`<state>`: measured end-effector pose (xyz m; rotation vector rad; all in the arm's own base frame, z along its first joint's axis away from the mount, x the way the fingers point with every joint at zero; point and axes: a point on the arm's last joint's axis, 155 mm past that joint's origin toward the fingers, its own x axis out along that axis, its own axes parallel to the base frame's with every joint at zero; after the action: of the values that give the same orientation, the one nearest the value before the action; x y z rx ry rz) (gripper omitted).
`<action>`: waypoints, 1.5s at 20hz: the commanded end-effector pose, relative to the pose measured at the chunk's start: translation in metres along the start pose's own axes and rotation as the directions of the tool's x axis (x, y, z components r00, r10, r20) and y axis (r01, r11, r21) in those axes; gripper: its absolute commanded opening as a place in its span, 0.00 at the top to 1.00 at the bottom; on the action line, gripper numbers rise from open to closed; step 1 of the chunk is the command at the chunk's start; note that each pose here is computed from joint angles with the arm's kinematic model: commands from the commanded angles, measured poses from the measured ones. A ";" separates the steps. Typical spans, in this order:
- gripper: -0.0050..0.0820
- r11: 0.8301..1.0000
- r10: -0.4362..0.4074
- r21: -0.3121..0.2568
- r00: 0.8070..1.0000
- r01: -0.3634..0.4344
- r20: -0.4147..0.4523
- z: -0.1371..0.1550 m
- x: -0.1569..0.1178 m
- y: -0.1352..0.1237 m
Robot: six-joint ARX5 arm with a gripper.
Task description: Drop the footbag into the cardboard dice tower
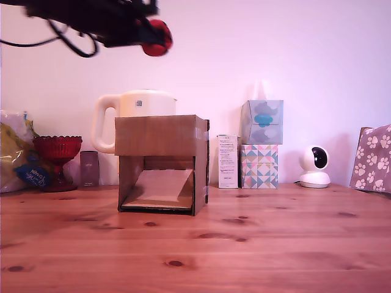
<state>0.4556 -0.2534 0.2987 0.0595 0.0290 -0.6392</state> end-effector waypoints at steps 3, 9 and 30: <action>0.86 0.999 -0.008 -0.048 0.978 -0.002 -0.210 -0.052 0.031 0.008; 0.86 0.998 -0.018 -0.070 0.949 -0.004 -0.315 -0.074 0.045 0.011; 0.97 0.988 -0.128 -0.145 0.819 0.055 -0.560 -0.071 -0.012 -0.013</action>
<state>0.4466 -0.2540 0.2199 0.1250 0.6756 -0.6824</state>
